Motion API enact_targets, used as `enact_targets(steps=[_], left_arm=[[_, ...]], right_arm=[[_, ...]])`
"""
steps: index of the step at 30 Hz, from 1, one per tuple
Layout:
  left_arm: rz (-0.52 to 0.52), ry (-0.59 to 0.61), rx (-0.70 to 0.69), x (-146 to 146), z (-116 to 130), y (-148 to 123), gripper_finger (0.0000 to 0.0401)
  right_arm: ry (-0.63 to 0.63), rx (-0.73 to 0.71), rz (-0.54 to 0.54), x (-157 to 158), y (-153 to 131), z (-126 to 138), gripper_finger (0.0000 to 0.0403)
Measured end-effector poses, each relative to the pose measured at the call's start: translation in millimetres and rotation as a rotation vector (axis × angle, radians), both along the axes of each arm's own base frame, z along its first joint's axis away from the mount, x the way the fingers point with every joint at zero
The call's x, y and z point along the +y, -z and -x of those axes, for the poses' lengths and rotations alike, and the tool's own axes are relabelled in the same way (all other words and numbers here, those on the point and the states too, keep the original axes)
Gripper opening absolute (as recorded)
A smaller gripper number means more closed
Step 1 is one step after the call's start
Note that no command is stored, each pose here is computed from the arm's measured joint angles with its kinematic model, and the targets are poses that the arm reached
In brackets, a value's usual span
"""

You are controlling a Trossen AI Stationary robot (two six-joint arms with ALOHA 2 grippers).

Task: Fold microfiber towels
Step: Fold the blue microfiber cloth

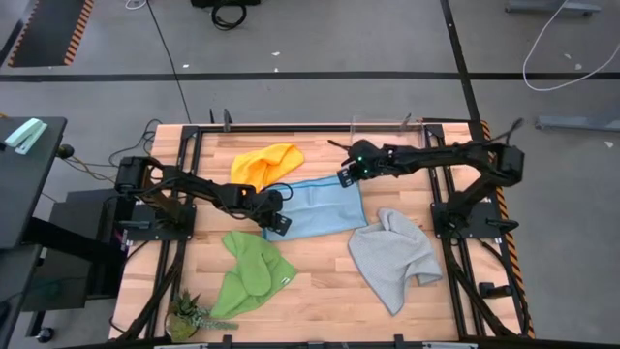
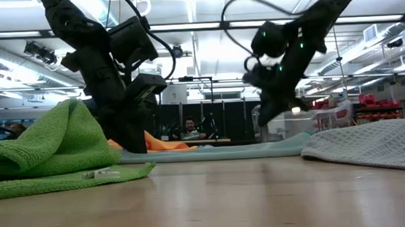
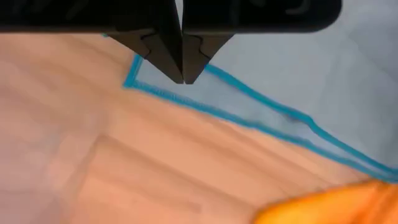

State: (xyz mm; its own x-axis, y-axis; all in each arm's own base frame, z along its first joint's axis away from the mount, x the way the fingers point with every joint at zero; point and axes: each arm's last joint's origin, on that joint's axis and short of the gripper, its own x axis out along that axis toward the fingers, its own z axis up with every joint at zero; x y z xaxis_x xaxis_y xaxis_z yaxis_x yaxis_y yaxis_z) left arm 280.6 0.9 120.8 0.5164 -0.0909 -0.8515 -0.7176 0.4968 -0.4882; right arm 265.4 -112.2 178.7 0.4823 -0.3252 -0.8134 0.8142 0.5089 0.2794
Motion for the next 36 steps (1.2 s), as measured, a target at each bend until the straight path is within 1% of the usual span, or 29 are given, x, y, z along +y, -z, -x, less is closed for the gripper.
enact_targets(steps=[3,5,9,13,15,18,20,25,28,32,36], left_arm=[[0.001,0.002,-0.011,-2,-1,0,0.0009],[0.001,0.004,-0.012,-3,-1,0,0.0018],[-0.008,0.012,-0.021,-5,-2,0,0.0029],[-0.009,0.022,-0.035,-7,-2,-1,0.0023],[-0.008,0.028,-0.049,-9,-3,-3,0.0018],[-0.012,0.036,-0.090,-9,-3,-12,0.0012],[-0.022,0.047,-0.093,-8,0,-17,0.0011],[-0.030,0.057,-0.108,-8,2,-24,0.0017],[-0.036,0.067,-0.098,-8,3,-23,0.0027],[-0.038,0.069,-0.099,-8,3,-24,0.0035],[-0.038,0.070,-0.097,-8,3,-23,0.0034]], right_arm=[[-0.007,-0.025,0.015,8,-20,2,0.0003],[-0.019,-0.032,-0.003,20,-26,4,0.0004],[-0.032,-0.012,-0.067,48,-21,9,0.0006],[-0.072,0.006,-0.142,81,-12,10,0.0006],[-0.100,0.014,-0.161,96,-10,10,0.0006],[-0.108,0.012,-0.163,111,-8,10,0.0007],[-0.095,0.028,-0.170,118,-5,13,0.0012],[0.002,0.099,-0.213,127,20,32,0.0044],[0.060,0.098,-0.240,126,31,40,0.0071],[0.079,0.051,-0.249,125,31,40,0.0106],[0.093,0.054,-0.255,124,30,41,0.0137]])
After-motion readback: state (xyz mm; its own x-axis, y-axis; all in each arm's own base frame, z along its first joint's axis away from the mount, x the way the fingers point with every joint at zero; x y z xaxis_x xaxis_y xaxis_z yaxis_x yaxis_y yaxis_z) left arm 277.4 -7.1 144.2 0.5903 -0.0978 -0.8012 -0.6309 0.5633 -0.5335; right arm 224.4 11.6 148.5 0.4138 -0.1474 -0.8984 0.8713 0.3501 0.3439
